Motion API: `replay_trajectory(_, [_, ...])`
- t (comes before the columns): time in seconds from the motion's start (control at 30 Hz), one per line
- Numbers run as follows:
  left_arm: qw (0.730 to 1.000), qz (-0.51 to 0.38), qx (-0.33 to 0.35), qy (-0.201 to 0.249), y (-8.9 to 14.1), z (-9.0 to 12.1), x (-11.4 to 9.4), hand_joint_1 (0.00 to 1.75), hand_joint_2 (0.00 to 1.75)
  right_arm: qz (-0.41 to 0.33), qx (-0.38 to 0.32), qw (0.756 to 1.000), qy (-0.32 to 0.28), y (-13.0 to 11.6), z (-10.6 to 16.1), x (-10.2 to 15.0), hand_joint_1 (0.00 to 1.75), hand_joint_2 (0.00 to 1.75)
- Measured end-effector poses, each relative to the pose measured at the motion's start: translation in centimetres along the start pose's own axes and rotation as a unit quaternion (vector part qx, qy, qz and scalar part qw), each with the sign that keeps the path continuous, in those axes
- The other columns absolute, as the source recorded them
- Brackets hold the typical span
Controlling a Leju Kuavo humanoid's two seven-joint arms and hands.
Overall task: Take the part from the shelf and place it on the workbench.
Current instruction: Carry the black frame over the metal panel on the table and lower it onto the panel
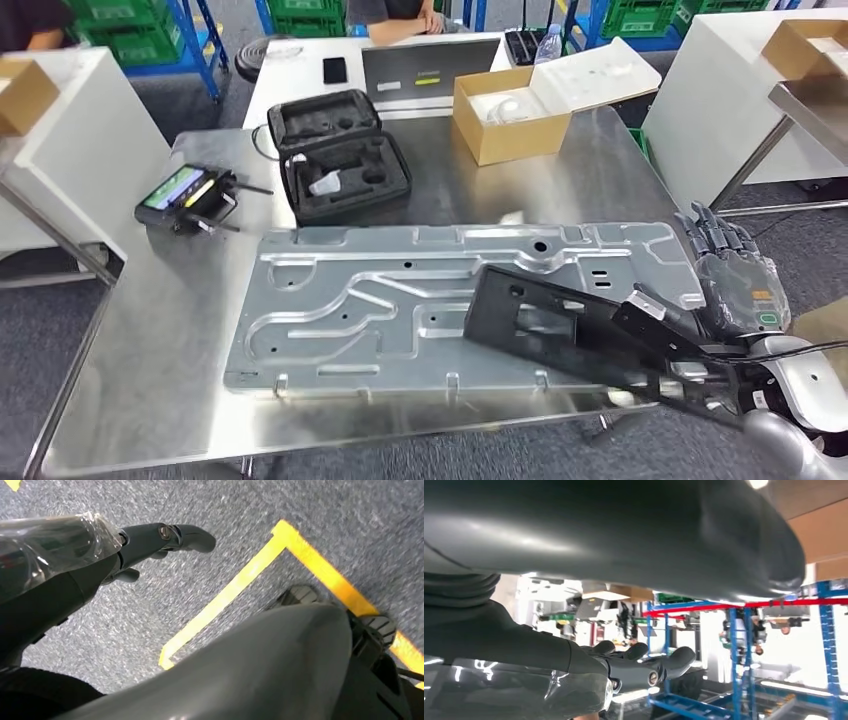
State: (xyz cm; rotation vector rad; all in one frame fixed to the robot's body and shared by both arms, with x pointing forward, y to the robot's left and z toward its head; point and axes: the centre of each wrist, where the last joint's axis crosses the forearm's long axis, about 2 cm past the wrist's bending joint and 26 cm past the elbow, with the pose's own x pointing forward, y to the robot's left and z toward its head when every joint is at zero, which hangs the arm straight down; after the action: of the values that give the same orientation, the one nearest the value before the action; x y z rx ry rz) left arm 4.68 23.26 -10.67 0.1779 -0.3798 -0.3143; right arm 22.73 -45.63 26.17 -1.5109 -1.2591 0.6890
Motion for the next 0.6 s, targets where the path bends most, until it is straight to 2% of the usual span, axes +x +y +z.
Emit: replay_trajectory(0.6, [1.0,-0.001,0.003,-0.005,0.25,-0.19,0.56,0.0,0.0,-0.015,-0.004,1.0,-0.013,0.32,0.48,0.66,0.0,0.0])
